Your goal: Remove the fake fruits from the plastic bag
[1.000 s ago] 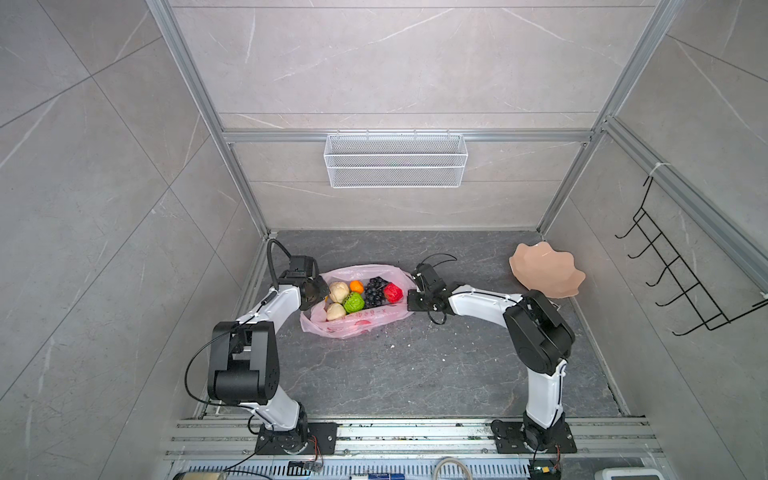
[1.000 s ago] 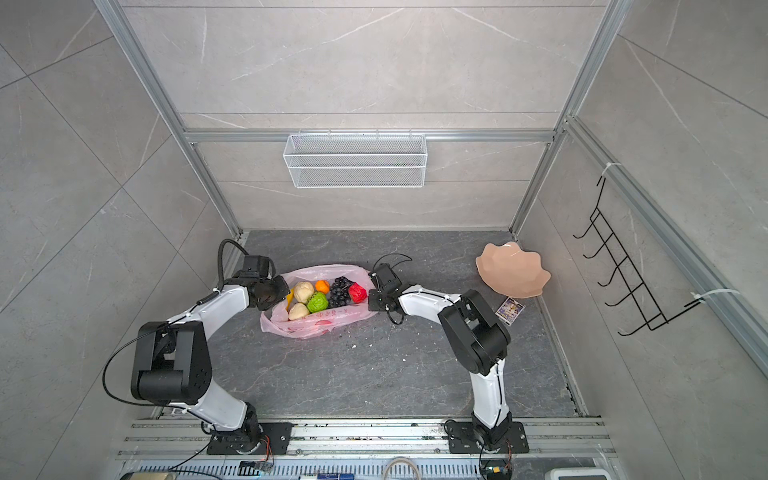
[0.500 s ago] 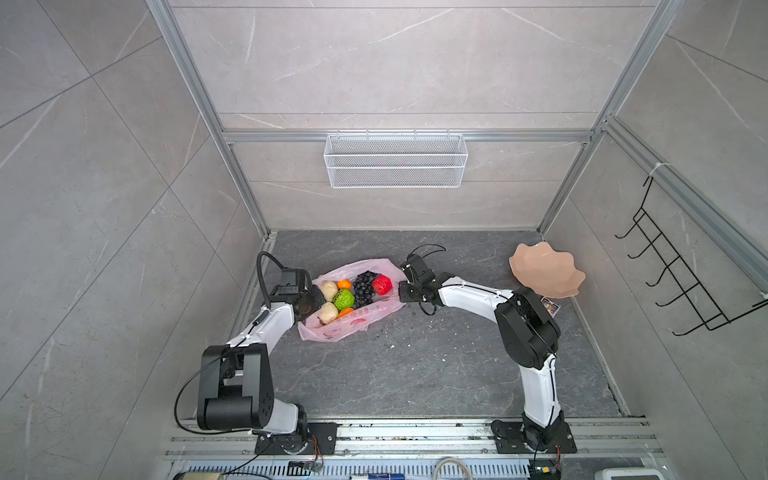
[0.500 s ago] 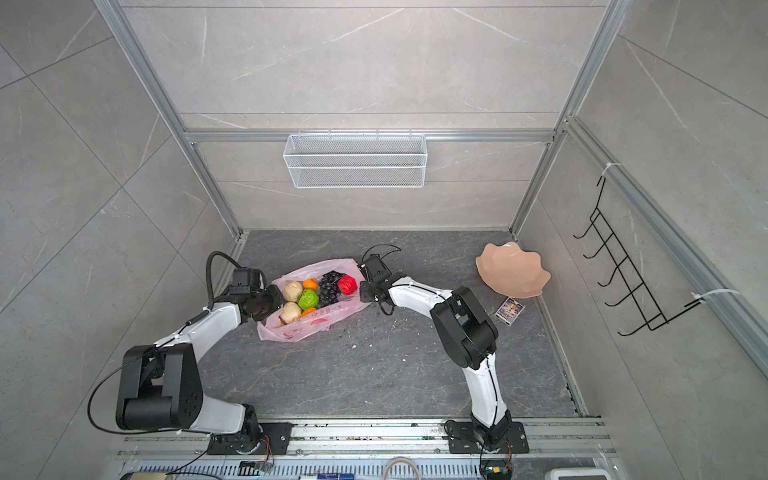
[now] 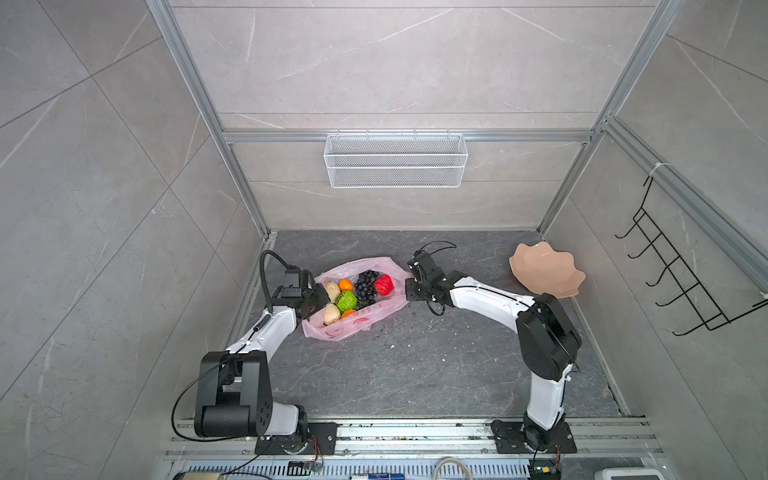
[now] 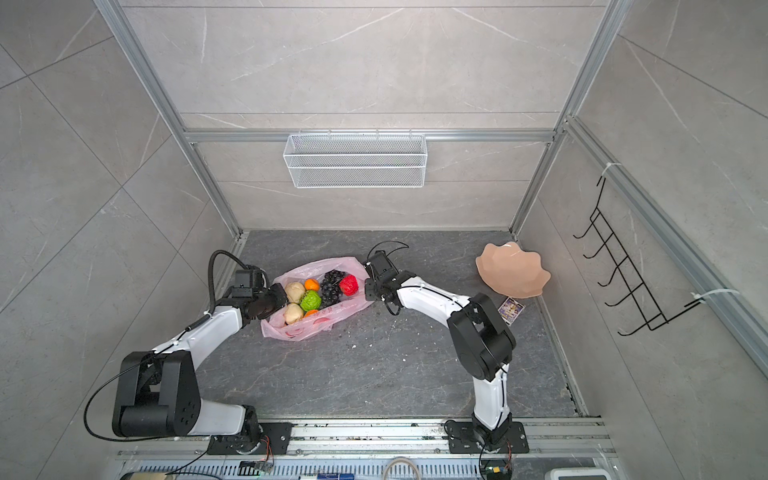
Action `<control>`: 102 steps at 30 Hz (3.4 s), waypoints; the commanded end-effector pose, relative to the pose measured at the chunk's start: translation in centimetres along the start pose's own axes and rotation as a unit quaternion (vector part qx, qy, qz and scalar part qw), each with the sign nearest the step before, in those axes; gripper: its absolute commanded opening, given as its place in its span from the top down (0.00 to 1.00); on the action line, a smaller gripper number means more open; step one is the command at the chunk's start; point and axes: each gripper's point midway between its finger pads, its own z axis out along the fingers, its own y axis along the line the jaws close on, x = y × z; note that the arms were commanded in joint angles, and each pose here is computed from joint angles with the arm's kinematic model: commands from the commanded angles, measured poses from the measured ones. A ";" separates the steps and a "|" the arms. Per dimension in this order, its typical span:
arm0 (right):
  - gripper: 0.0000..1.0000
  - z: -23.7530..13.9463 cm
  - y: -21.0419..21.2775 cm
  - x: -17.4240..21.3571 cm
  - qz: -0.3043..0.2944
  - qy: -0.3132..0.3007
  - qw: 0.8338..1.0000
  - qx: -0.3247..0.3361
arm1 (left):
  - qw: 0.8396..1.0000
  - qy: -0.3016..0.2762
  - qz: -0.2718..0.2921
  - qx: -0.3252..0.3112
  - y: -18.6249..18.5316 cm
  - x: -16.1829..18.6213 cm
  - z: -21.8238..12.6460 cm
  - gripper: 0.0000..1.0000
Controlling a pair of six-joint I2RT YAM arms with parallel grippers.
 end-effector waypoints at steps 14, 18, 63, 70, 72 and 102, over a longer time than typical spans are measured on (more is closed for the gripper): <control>0.35 -13.1 -18.3 -1.4 0.198 -0.087 0.961 0.174 | 0.998 -0.047 0.034 0.038 -2.1 0.3 -0.7 1.00; 0.36 -13.9 -23.3 -0.6 0.299 -0.104 0.927 0.203 | 0.997 -0.052 0.037 0.038 -2.0 0.4 -0.9 1.00; 0.40 -5.6 -37.6 2.8 0.698 -0.148 0.675 0.186 | 0.997 -0.043 0.041 0.047 -2.2 0.9 -0.2 1.00; 0.45 -5.0 -39.0 3.3 0.715 -0.142 0.650 0.215 | 0.997 -0.044 0.042 0.052 -2.3 1.0 -0.2 1.00; 0.48 -5.2 -39.4 3.5 0.717 -0.148 0.643 0.223 | 0.997 -0.043 0.042 0.054 -2.4 1.0 -0.1 1.00; 0.87 -7.0 -40.0 3.8 0.721 -0.182 0.630 0.225 | 0.996 -0.036 0.046 0.060 -2.7 1.2 0.2 1.00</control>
